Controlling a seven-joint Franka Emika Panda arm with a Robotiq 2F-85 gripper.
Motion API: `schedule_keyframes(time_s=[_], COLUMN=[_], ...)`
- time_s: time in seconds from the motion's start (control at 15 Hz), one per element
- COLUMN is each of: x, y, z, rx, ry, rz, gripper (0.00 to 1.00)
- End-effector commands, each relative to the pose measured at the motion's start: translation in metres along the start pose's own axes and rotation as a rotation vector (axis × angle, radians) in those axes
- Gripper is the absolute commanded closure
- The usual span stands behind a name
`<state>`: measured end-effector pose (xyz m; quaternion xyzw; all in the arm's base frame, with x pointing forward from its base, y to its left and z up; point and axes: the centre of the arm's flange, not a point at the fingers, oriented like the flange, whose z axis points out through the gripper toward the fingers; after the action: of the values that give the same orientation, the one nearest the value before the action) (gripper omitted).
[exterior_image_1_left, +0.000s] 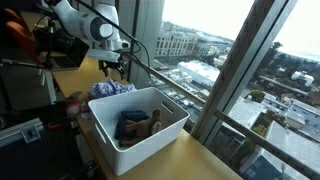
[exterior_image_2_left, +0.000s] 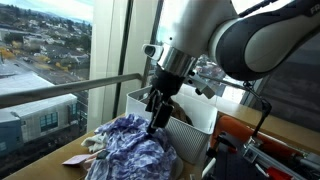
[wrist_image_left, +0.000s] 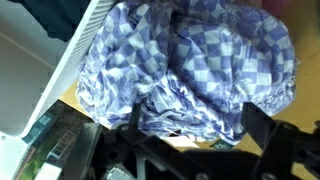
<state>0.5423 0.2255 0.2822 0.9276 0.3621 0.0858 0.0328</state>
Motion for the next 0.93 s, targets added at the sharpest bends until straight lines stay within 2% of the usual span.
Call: schedule_keyframes(time_s=[0.0,0.33,0.47,0.6,0.67,0.73,0.87], x=[0.024,0.012,0.014,0.021,0.023,0.023,0.018], y=[0.016,0.014,0.023,0.039,0.047,0.059,0.082], z=[0.054,0.139,0.157,0.157,0.153,0.145,0.128], rx=[0.017,0.051,0.059,0.069,0.073,0.074,0.075], ry=[-0.034,-0.131,-0.152,-0.153,-0.151,-0.144,-0.137], rz=[-0.005,0.010,0.022,0.049,0.060,0.078,0.111], gripper=[0.00,0.00,0.00,0.00,0.25,0.26,0.41])
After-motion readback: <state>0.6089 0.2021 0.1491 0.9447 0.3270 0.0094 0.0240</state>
